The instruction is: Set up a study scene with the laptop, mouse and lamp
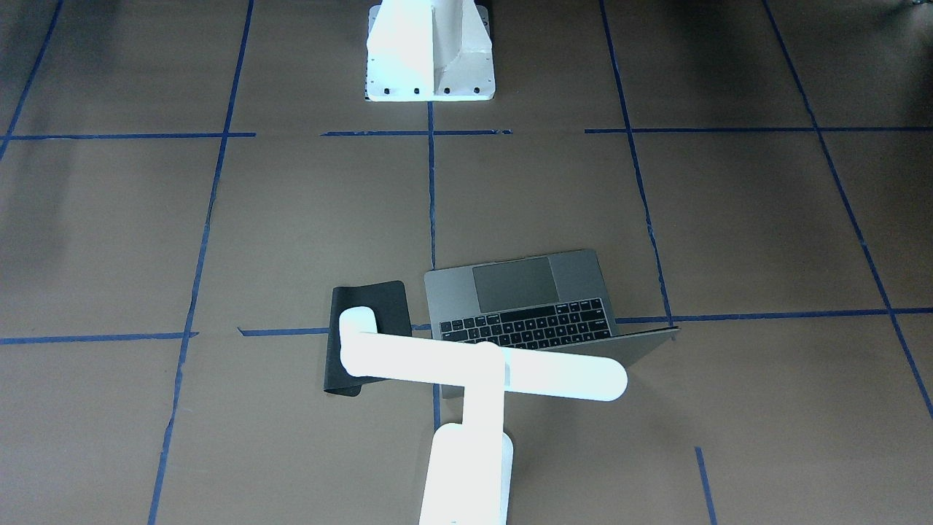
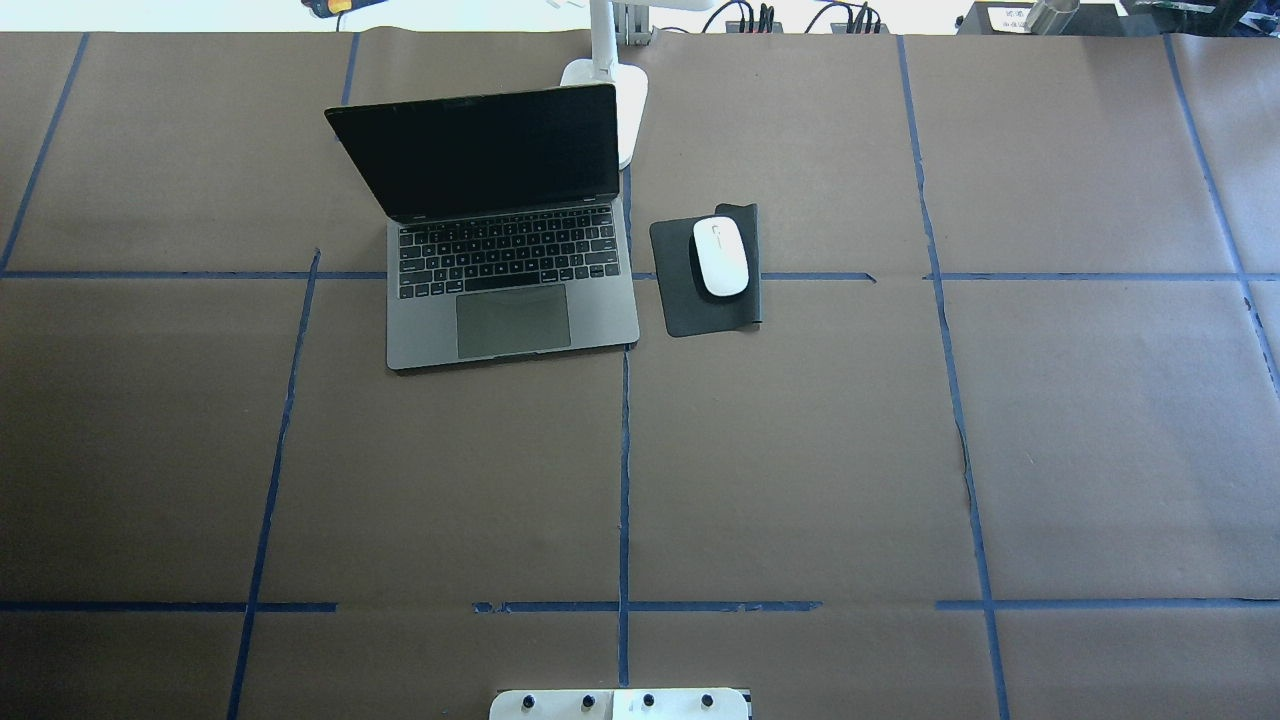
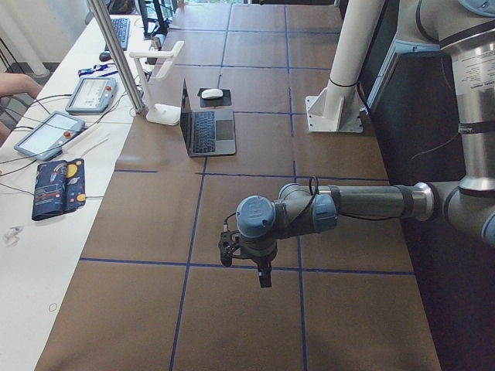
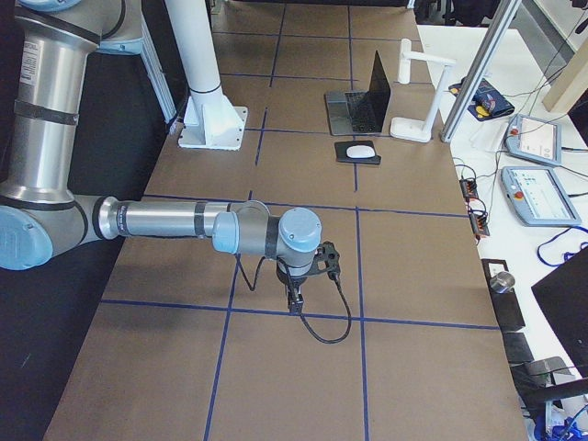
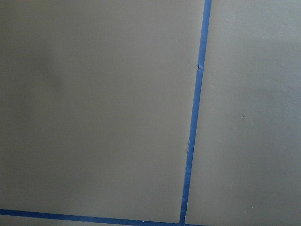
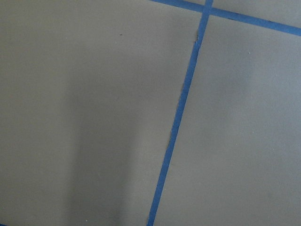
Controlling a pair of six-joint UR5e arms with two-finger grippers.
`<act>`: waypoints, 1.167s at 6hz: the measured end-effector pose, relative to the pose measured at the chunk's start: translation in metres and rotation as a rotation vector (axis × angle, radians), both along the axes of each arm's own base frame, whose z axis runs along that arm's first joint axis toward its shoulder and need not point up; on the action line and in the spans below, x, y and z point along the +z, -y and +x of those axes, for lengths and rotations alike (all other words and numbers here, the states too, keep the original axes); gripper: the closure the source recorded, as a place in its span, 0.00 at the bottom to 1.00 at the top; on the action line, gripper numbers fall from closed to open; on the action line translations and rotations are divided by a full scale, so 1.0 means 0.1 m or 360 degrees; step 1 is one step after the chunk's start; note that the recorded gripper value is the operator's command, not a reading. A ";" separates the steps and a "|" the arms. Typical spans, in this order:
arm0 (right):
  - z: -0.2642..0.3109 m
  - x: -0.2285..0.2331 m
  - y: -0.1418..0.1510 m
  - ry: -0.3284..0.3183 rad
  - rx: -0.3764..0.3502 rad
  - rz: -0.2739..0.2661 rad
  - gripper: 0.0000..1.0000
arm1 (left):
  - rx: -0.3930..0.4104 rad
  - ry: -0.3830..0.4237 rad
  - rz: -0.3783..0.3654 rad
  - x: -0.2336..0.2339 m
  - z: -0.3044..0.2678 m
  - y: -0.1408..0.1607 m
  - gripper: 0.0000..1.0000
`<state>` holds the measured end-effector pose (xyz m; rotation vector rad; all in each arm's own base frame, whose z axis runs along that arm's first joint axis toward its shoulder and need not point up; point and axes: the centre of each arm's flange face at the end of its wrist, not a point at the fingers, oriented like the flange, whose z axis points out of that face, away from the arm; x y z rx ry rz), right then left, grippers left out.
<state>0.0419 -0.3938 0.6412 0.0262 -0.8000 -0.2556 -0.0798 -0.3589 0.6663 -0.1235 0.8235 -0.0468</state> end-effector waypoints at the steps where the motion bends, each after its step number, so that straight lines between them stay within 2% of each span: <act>1: 0.00 0.00 0.00 0.0001 0.0000 0.0001 0.00 | -0.0001 0.0000 0.0001 0.00 0.00 0.00 0.00; 7: -0.02 -0.06 -0.02 0.0051 0.0007 0.0003 0.00 | 0.0000 0.0004 0.0036 -0.06 -0.01 0.06 0.00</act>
